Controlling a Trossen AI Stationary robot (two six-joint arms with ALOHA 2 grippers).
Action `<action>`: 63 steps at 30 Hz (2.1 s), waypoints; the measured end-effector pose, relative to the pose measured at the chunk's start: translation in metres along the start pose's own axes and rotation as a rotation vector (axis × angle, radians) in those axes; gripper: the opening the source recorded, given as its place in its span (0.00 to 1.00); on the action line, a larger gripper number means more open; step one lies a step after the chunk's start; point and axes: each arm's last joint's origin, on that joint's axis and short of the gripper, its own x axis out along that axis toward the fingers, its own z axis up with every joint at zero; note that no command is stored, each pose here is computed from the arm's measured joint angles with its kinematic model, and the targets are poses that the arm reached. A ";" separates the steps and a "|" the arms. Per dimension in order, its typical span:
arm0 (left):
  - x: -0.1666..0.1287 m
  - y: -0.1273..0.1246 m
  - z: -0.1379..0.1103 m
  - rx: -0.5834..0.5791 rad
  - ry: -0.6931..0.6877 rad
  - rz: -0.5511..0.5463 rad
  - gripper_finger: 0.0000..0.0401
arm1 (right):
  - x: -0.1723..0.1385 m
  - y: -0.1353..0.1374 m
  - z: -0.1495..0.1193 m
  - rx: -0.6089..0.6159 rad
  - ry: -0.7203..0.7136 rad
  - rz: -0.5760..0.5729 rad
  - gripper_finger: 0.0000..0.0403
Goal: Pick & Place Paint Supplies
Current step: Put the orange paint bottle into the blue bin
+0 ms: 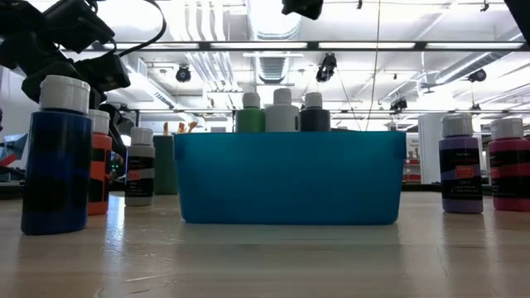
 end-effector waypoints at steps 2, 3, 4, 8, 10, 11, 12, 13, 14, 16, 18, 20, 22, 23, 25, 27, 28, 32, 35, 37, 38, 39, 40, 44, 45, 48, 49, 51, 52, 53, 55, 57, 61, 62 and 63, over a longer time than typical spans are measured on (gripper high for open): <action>0.000 0.000 0.000 0.000 0.000 0.000 0.58 | 0.000 0.000 -0.002 0.004 0.015 -0.001 0.19; 0.000 0.000 0.000 0.000 0.000 0.000 0.58 | 0.000 0.000 -0.002 0.006 0.023 -0.002 0.17; 0.000 0.000 0.000 0.000 0.000 0.000 0.58 | 0.000 0.000 -0.003 0.006 0.028 -0.002 0.16; 0.000 0.000 0.000 0.000 0.000 0.000 0.58 | 0.000 0.000 -0.003 -0.082 0.026 -0.001 0.11; 0.000 0.000 0.000 0.000 0.000 0.000 0.58 | 0.000 0.000 -0.001 -0.135 0.008 0.000 0.10; 0.000 0.000 0.000 0.000 0.000 0.000 0.58 | 0.000 0.000 0.000 -0.156 -0.004 0.000 0.09; 0.000 0.000 0.000 0.000 0.000 0.000 0.58 | 0.000 0.000 0.002 -0.167 -0.018 0.000 0.08; 0.000 0.000 0.000 0.000 0.000 0.000 0.58 | 0.000 0.000 0.003 -0.170 -0.035 -0.001 0.08; 0.000 0.000 0.000 0.000 0.000 0.000 0.58 | 0.000 0.000 0.005 -0.168 -0.051 -0.002 0.07; 0.000 0.000 0.000 0.000 0.000 0.000 0.58 | -0.002 -0.001 0.004 -0.128 -0.046 -0.006 0.06; 0.000 0.000 0.000 0.000 0.000 0.000 0.58 | -0.003 -0.002 0.001 -0.114 -0.022 -0.029 0.04; 0.000 0.000 0.000 0.000 0.000 0.000 0.58 | -0.007 -0.004 -0.005 -0.081 0.028 -0.078 0.03; 0.000 0.000 0.000 0.000 0.000 0.000 0.58 | -0.009 -0.007 -0.013 -0.049 0.100 -0.157 0.02; 0.000 0.000 0.000 0.000 0.000 0.000 0.58 | -0.009 -0.008 -0.018 -0.034 0.145 -0.204 0.02; 0.000 0.000 0.000 0.000 0.000 0.000 0.58 | -0.007 -0.009 -0.020 -0.005 0.157 -0.296 0.02; 0.000 0.000 0.000 0.000 0.000 0.000 0.58 | -0.007 -0.009 -0.025 0.012 0.171 -0.363 0.02; 0.000 0.000 0.000 0.000 0.000 0.000 0.58 | -0.008 -0.009 -0.027 0.010 0.175 -0.374 0.02; 0.000 0.000 0.000 0.000 0.000 0.000 0.58 | -0.019 -0.007 -0.044 0.027 0.184 -0.374 0.02; 0.000 0.000 0.000 0.000 0.000 0.000 0.58 | -0.027 -0.012 -0.062 0.086 0.196 -0.385 0.05; 0.000 0.000 0.000 0.000 0.000 0.000 0.58 | -0.032 -0.020 -0.075 0.130 0.199 -0.390 0.07; 0.000 0.000 0.000 0.000 0.000 0.000 0.58 | -0.034 -0.025 -0.081 0.156 0.194 -0.380 0.09; 0.000 0.000 0.000 0.000 0.000 0.000 0.58 | -0.036 -0.031 -0.087 0.188 0.177 -0.355 0.10; 0.000 0.000 0.000 0.000 0.000 0.000 0.58 | -0.036 -0.037 -0.091 0.216 0.156 -0.322 0.12; 0.000 0.000 0.000 0.000 0.000 0.000 0.58 | -0.029 -0.061 -0.105 0.307 0.090 -0.219 0.18; 0.000 0.000 0.000 0.000 0.000 0.000 0.58 | -0.027 -0.066 -0.108 0.328 0.084 -0.210 0.19; 0.000 0.000 0.000 0.000 0.000 0.000 0.58 | -0.024 -0.072 -0.113 0.343 0.077 -0.189 0.23; 0.000 0.000 0.000 0.000 0.000 0.000 0.58 | -0.023 -0.073 -0.113 0.336 0.079 -0.191 0.24; 0.000 0.000 0.000 0.000 0.000 0.000 0.58 | -0.021 -0.074 -0.113 0.318 0.089 -0.198 0.27; 0.000 0.000 0.000 0.000 0.000 0.000 0.58 | -0.020 -0.074 -0.113 0.309 0.093 -0.199 0.28; 0.000 0.000 0.000 0.000 0.000 0.000 0.58 | -0.019 -0.074 -0.113 0.301 0.099 -0.202 0.29; 0.000 0.000 0.000 0.000 0.000 0.000 0.58 | -0.016 -0.076 -0.116 0.305 0.117 -0.240 0.30; 0.000 0.000 0.000 0.000 0.000 0.000 0.58 | -0.011 -0.078 -0.121 0.322 0.147 -0.285 0.32; 0.000 0.000 0.000 0.000 0.000 0.000 0.58 | 0.004 -0.082 -0.133 0.305 0.227 -0.307 0.37; 0.000 0.000 0.000 0.000 0.000 0.000 0.58 | 0.007 -0.082 -0.136 0.296 0.246 -0.305 0.38; 0.000 0.000 0.000 0.000 0.000 0.000 0.58 | 0.010 -0.083 -0.139 0.290 0.264 -0.303 0.39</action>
